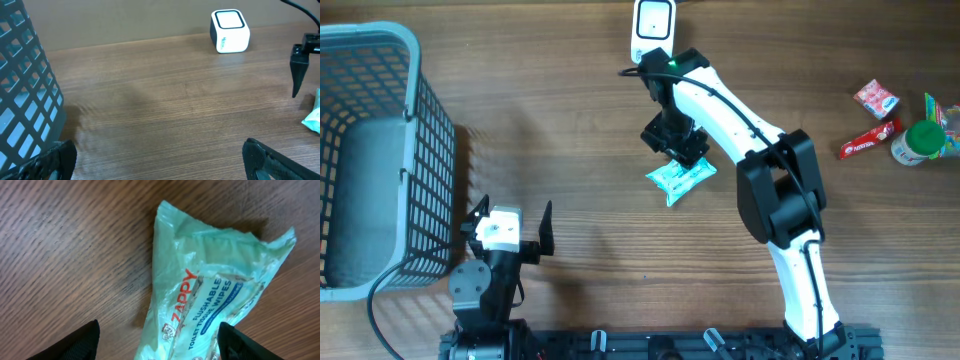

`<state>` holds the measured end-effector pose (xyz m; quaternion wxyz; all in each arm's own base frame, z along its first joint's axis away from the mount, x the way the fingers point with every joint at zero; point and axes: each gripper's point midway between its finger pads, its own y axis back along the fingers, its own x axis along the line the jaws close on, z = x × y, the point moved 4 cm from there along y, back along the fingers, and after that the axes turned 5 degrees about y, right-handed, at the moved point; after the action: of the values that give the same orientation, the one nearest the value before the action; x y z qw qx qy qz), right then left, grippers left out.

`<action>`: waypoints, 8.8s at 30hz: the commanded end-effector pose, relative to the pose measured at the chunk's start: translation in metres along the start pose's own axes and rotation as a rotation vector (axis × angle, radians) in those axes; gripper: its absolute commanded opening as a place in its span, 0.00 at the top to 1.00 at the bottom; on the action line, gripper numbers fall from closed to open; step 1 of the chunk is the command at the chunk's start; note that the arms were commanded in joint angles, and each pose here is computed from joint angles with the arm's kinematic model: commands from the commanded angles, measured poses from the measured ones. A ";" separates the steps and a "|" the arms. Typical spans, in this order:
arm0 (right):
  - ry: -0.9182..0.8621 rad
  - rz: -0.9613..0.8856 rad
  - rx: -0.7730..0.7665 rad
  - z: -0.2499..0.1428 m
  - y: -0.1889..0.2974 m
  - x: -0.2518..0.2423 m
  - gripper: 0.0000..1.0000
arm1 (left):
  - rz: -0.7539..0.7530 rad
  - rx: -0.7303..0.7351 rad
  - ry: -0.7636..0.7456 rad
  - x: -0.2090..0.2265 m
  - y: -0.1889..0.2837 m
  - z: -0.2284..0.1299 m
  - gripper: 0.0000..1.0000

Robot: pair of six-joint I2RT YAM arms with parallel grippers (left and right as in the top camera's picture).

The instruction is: Scan the item barcode

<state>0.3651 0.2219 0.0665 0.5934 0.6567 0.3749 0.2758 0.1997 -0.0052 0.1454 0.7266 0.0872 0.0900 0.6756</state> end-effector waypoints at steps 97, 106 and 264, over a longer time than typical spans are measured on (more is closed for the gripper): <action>0.743 0.370 -1.093 0.124 0.127 0.138 0.95 | -0.014 -0.003 -0.014 -0.002 0.000 -0.001 0.00; 0.729 0.376 -1.288 0.166 0.133 0.151 0.95 | -0.014 -0.003 -0.014 -0.002 0.000 -0.001 0.00; 0.756 0.725 -2.290 -0.096 0.198 -0.278 0.00 | -0.014 -0.003 -0.014 -0.002 0.000 -0.001 0.00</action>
<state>0.1636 0.0498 0.2979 0.5562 -0.2900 -0.1212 0.7693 0.1997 -0.0052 0.1453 0.7266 0.0872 0.0900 0.6756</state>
